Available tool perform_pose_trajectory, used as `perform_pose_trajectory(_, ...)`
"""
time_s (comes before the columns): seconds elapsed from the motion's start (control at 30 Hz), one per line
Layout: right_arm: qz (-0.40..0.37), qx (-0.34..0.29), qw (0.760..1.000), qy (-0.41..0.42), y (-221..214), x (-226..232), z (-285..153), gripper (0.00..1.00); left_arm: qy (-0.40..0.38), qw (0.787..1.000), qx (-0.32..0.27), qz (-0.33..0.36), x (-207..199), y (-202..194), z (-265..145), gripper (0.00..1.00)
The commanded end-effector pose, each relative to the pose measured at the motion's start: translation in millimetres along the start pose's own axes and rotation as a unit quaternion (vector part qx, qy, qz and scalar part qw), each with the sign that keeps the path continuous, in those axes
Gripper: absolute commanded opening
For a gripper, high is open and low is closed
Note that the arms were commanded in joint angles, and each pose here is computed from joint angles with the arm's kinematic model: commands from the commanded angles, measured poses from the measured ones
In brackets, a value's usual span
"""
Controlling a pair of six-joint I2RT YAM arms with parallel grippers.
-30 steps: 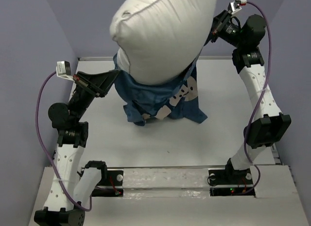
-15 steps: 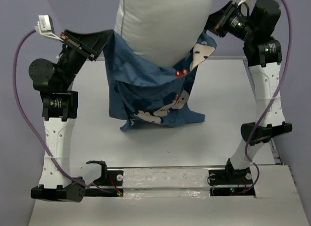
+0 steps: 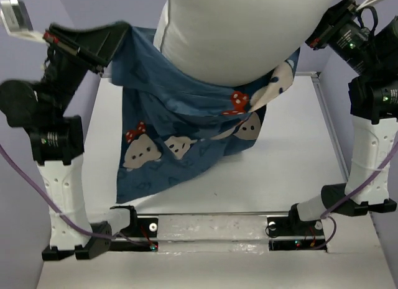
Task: Put the pillow into the pillowcase
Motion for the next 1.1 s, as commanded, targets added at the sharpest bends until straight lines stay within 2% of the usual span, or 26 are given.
perform_pose_trajectory(0.0, -0.154, -0.144, 0.977, 0.042, 89, 66, -37, 0.00, -0.087, 0.984, -0.049, 0.150, -105, 34, 14, 0.00)
perform_pose_trajectory(0.07, -0.073, -0.054, 0.996, 0.001, 12, -7, -1, 0.00, -0.107, 0.981, -0.080, 0.141, -93, 21, -11, 0.00)
perform_pose_trajectory(0.1, -0.066, -0.052, 0.996, 0.024, 7, -5, 3, 0.00, -0.048, 0.997, -0.041, 0.054, 8, 2, 5, 0.00)
perform_pose_trajectory(0.17, -0.097, -0.046, 0.994, -0.015, 42, -6, 4, 0.00, -0.025, 0.999, 0.005, 0.046, -4, 23, 28, 0.00)
perform_pose_trajectory(0.2, -0.155, -0.146, 0.977, 0.016, 97, 51, -29, 0.00, -0.115, 0.982, -0.028, 0.149, -112, 36, 18, 0.00)
perform_pose_trajectory(0.27, -0.120, -0.098, 0.987, 0.041, 79, 50, -24, 0.00, -0.045, 0.991, -0.031, 0.123, -83, 35, 32, 0.00)
perform_pose_trajectory(0.3, -0.113, -0.095, 0.987, 0.067, 68, 38, -8, 0.00, 0.039, 0.998, 0.005, 0.047, 20, 14, 46, 0.00)
perform_pose_trajectory(0.33, -0.040, -0.019, 0.999, 0.030, 13, -14, 7, 0.00, -0.023, 1.000, -0.001, 0.008, 2, 1, 24, 0.00)
perform_pose_trajectory(0.37, -0.051, -0.033, 0.998, 0.028, 29, -9, 0, 0.00, -0.089, 0.996, 0.031, 0.000, -10, -2, 22, 0.00)
perform_pose_trajectory(0.4, -0.061, -0.039, 0.997, 0.010, 43, 4, -10, 0.00, -0.110, 0.992, 0.001, 0.055, -76, 25, 16, 0.00)
perform_pose_trajectory(0.43, -0.113, -0.081, 0.990, 0.024, 72, 34, -25, 0.00, -0.004, 0.993, -0.054, 0.101, -40, 43, 30, 0.00)
perform_pose_trajectory(0.47, -0.094, -0.040, 0.994, 0.025, 50, 23, -18, 0.00, 0.025, 0.997, -0.010, 0.067, 12, 8, 39, 0.00)
perform_pose_trajectory(0.57, -0.008, 0.014, 0.999, 0.041, 5, -30, 0, 0.00, -0.067, 0.998, -0.015, 0.015, -8, 15, 27, 0.00)
perform_pose_trajectory(0.6, -0.037, -0.027, 0.998, 0.048, 55, 11, -14, 0.00, -0.133, 0.987, -0.012, 0.090, -104, 28, 16, 0.00)
perform_pose_trajectory(0.63, -0.078, -0.080, 0.993, 0.032, 80, 33, -26, 0.00, -0.093, 0.990, -0.030, 0.096, -93, 37, 32, 0.00)
perform_pose_trajectory(0.67, -0.084, -0.028, 0.995, 0.040, 54, 28, -16, 0.00, 0.066, 0.994, -0.019, 0.086, 15, 19, 48, 0.00)
perform_pose_trajectory(0.7, -0.058, 0.033, 0.997, 0.025, 17, 3, 0, 0.00, 0.058, 0.997, 0.010, 0.049, 50, -12, 45, 0.00)
perform_pose_trajectory(0.77, -0.024, -0.029, 0.998, 0.050, 26, -3, -5, 0.00, -0.132, 0.989, -0.018, 0.059, -69, 12, 10, 0.00)
perform_pose_trajectory(0.83, -0.072, -0.063, 0.995, 0.016, 67, 19, -20, 0.00, -0.069, 0.985, -0.067, 0.141, -97, 45, 23, 0.00)
perform_pose_trajectory(0.87, -0.069, -0.027, 0.997, 0.028, 51, 19, -11, 0.00, -0.002, 0.992, -0.047, 0.114, -54, 35, 41, 0.00)
perform_pose_trajectory(0.9, -0.006, 0.052, 0.999, 0.011, 2, -34, 19, 0.00, 0.073, 0.997, 0.000, 0.023, 49, 6, 54, 0.00)
perform_pose_trajectory(0.93, 0.028, 0.053, 0.997, 0.042, 5, -22, 12, 0.00, -0.112, 0.992, -0.012, 0.053, -15, 15, 29, 0.00)
perform_pose_trajectory(0.97, -0.019, -0.003, 0.999, 0.046, 33, -9, 4, 0.00, -0.072, 0.996, 0.012, -0.045, 2, 13, 38, 0.00)
perform_pose_trajectory(1.0, -0.066, -0.081, 0.993, 0.052, 77, 35, -22, 0.00, -0.110, 0.982, -0.058, 0.140, -111, 46, 25, 0.00)
perform_pose_trajectory(1.03, -0.046, -0.058, 0.997, 0.027, 62, 14, -9, 0.00, -0.001, 0.989, -0.072, 0.126, -49, 59, 57, 0.00)
perform_pose_trajectory(1.07, -0.025, 0.011, 0.999, 0.023, 23, -10, 3, 0.00, 0.126, 0.990, 0.005, 0.061, 39, 18, 71, 0.00)
Point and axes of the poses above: each gripper's point midway between its finger pads, its own z axis out along the fingers, its own x axis along the line the jaws close on, y = z × x, the point moved 4 cm from there along -z, back along the fingers, and after that the axes turned 12 degrees about -z, right-handed, at the moved point
